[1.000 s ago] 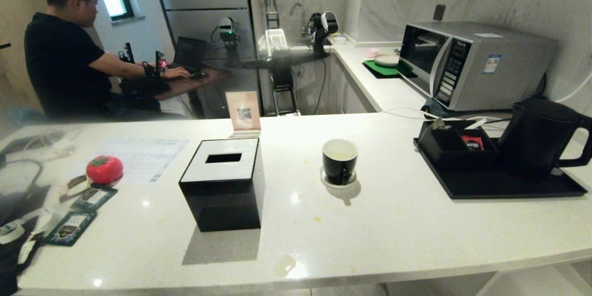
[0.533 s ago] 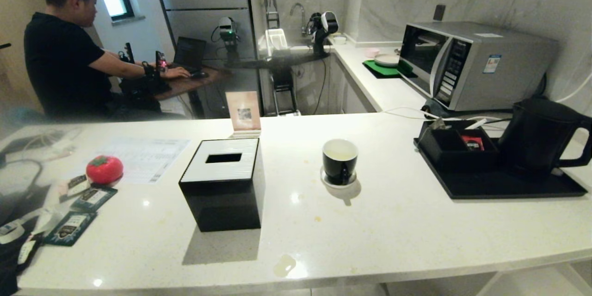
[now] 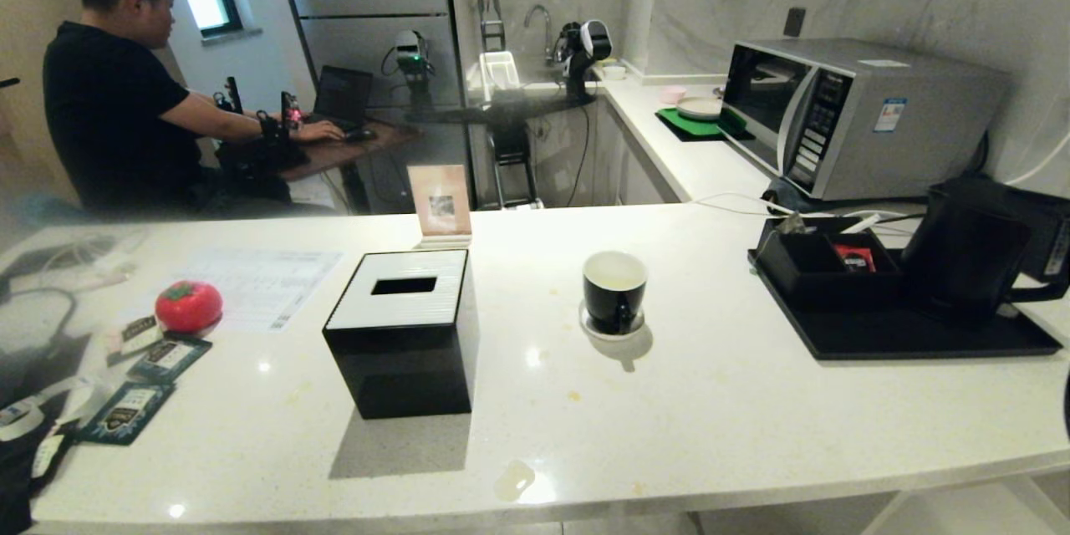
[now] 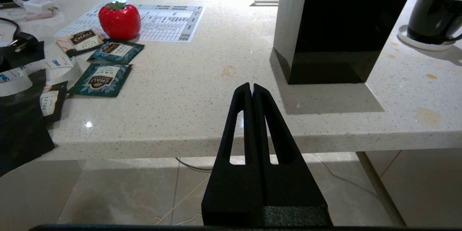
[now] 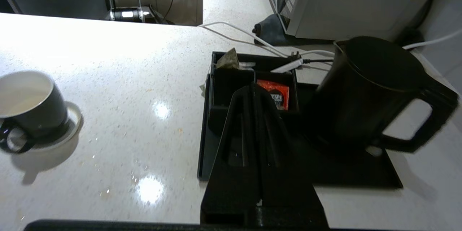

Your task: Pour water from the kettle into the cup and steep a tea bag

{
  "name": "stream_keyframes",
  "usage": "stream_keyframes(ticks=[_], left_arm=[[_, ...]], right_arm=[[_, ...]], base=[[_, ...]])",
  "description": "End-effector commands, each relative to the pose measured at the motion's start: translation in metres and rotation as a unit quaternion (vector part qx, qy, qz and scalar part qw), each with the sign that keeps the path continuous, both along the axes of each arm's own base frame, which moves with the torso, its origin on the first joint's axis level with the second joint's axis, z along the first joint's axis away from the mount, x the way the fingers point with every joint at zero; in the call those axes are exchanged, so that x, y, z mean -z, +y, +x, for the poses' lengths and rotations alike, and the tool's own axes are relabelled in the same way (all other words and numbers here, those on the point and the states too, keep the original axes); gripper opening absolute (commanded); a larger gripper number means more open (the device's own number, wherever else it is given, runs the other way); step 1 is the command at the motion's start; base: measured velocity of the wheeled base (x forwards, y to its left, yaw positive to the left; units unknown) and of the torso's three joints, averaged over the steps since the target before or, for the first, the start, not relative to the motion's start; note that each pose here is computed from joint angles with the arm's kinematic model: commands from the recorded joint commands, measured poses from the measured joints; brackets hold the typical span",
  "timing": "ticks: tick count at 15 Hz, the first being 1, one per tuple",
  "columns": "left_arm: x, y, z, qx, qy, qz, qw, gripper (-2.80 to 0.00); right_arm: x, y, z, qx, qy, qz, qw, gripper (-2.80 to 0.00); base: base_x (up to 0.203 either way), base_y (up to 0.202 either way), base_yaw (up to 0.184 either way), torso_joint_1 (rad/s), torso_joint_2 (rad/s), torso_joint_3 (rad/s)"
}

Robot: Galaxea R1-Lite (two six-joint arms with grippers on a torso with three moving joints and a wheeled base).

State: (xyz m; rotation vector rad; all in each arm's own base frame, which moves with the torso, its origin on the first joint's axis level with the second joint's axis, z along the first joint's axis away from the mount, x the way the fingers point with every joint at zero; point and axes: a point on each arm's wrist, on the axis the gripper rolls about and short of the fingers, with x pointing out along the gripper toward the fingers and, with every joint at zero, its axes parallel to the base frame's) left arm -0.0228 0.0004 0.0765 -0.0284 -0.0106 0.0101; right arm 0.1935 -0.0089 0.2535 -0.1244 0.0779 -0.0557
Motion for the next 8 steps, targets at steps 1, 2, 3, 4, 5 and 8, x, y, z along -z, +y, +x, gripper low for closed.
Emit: stream_keyframes(ticks=[1,2,3,4,5,8], left_arm=[[0.000,0.000,0.000,0.000,0.001,0.000,1.0000,-2.80],[0.000,0.000,0.000,0.000,0.001,0.000,1.0000,-2.80],[0.000,0.000,0.000,0.000,0.001,0.000,1.0000,-2.80],[0.000,0.000,0.000,0.000,0.001,0.000,1.0000,-2.80],[0.000,0.000,0.000,0.000,0.001,0.000,1.0000,-2.80],[0.000,0.000,0.000,0.000,0.001,0.000,1.0000,-2.80]], right_arm=[[0.015,-0.002,0.038,0.000,0.024,0.001,1.000,-2.80],[0.017,-0.002,0.050,-0.001,0.021,0.002,1.000,-2.80],[0.019,-0.003,0.062,-0.002,0.023,0.003,1.000,-2.80],[0.022,-0.003,0.074,-0.002,0.026,0.004,1.000,-2.80],[0.025,-0.004,0.084,-0.002,0.032,0.005,0.999,-2.80],[0.037,-0.005,0.112,-0.003,0.054,0.007,0.999,-2.80]], base=[[0.000,0.000,0.000,0.000,0.00,0.000],[0.000,0.000,0.000,0.000,0.00,0.000],[0.000,0.000,0.000,0.000,0.00,0.000],[0.000,0.000,0.000,0.000,0.00,0.000],[0.000,0.000,0.000,0.000,0.00,0.000],[0.000,0.000,0.000,0.000,0.00,0.000]])
